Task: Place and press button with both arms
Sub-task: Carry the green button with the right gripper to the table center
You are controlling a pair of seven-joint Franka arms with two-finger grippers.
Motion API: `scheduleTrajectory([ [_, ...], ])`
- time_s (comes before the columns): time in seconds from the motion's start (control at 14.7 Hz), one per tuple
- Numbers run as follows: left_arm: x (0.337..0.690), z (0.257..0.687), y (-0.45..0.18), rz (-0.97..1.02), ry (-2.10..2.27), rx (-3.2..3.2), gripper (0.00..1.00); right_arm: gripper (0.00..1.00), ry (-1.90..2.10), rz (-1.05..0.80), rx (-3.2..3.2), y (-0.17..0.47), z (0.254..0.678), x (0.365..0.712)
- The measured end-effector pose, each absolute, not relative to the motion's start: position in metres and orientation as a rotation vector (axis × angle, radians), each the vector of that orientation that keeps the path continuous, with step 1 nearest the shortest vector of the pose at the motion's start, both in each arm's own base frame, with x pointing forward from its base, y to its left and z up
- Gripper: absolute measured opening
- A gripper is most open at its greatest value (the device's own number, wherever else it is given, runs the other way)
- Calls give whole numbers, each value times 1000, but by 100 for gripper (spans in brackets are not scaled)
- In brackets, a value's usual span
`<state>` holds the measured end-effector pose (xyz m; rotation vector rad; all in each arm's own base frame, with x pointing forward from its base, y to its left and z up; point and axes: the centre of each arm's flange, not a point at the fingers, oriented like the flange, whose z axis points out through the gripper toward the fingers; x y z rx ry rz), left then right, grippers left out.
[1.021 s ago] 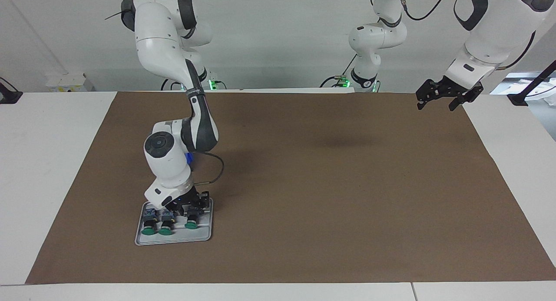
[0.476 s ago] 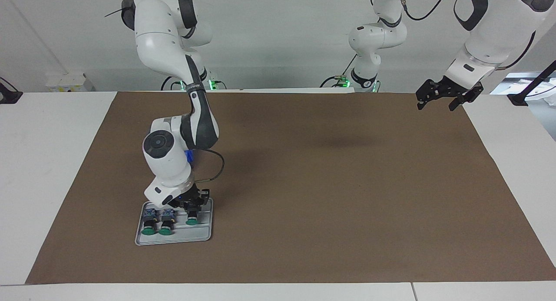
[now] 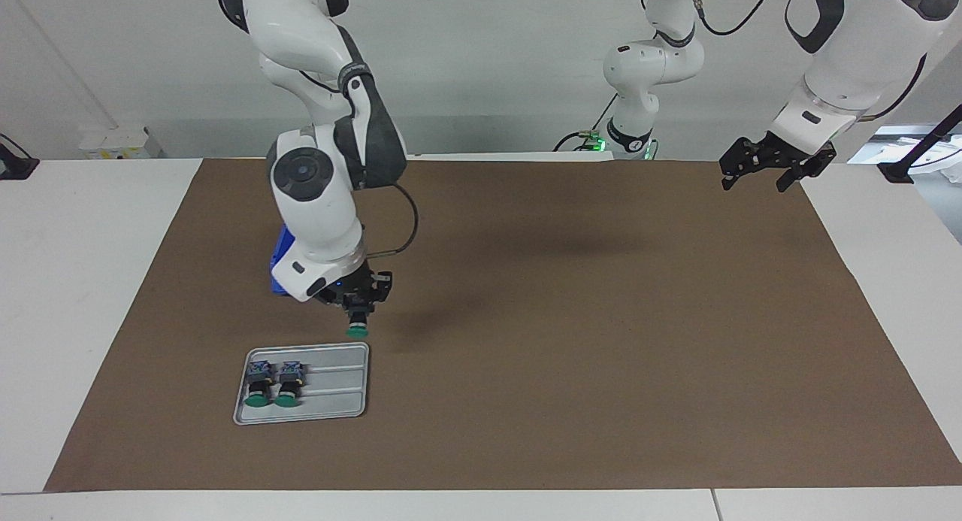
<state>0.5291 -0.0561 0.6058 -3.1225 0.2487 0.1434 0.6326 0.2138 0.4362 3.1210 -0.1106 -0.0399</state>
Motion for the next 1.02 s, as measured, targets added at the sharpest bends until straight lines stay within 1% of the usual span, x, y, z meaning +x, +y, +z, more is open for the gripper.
scheduleTrajectory([
  [0.14, 529, 606, -56, 144, 248, -3123, 100, 41, -268, -45, 3106, 263, 433, 613],
  [0.34, 529, 606, -55, 144, 244, -3123, 100, 41, -488, -51, 3074, 314, 429, 589],
  [0.61, 529, 605, -53, 147, 236, -3124, 100, 41, -1103, -38, 2923, 353, 419, 572],
  [0.88, 529, 603, -52, 151, 231, -3124, 100, 41, -1602, -38, 2731, 395, 400, 558],
  [1.02, 529, 603, -52, 153, 231, -3124, 100, 41, -1800, -58, 2599, 412, 384, 550],
])
